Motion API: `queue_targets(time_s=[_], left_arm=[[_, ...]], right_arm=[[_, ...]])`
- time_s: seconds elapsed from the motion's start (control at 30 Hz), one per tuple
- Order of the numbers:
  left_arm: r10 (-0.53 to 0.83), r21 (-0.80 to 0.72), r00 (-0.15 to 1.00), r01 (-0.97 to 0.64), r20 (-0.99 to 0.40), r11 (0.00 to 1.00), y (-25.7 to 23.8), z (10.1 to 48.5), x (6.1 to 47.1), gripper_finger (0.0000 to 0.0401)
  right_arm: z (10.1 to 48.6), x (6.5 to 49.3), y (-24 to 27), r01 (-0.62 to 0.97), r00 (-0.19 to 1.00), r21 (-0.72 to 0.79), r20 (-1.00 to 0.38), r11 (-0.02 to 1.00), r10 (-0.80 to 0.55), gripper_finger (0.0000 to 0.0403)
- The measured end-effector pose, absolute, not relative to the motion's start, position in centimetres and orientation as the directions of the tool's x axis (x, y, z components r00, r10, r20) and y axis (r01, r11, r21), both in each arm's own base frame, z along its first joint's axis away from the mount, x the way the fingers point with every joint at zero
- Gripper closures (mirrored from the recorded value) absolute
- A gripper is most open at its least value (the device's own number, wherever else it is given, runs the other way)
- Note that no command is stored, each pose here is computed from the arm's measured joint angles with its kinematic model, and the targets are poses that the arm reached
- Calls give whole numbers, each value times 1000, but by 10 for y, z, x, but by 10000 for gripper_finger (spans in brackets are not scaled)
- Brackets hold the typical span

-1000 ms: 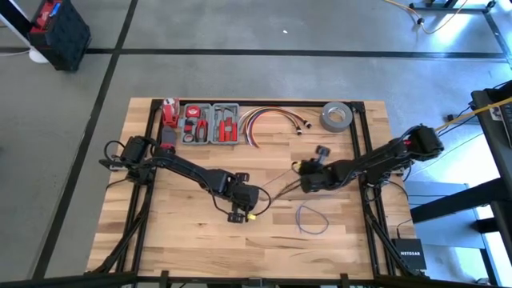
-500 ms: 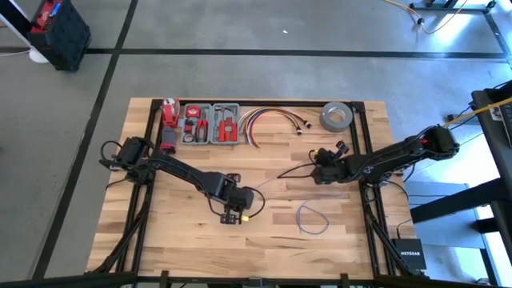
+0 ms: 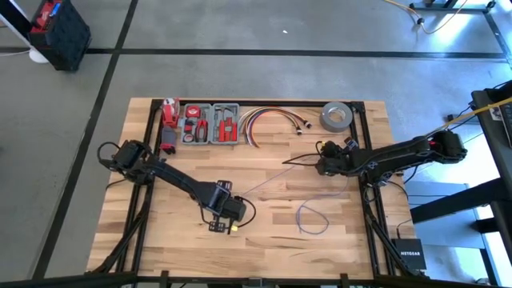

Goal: Coil cords
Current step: Uncoil the blue wire on the black spool

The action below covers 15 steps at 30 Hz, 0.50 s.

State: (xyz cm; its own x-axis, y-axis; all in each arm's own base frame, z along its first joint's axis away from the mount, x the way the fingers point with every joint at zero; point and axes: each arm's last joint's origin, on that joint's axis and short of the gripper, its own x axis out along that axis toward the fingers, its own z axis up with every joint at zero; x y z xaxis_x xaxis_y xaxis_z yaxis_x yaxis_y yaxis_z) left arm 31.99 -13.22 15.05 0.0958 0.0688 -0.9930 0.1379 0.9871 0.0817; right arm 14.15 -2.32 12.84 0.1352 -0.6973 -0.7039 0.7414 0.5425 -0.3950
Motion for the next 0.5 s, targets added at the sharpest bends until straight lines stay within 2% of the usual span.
queue_targets(time_s=[0.23, 0.5], left_arm=[[48, 68, 139, 142, -989, 988, -126, 158, 324, 384], [67, 88, 180, 108, -981, 990, -114, 159, 332, 384]], right_arm=[[137, 153, -21, 712, 207, -322, -752, 624, -625, 347], [167, 176, -19, 633, 323, -251, -774, 732, -545, 262]])
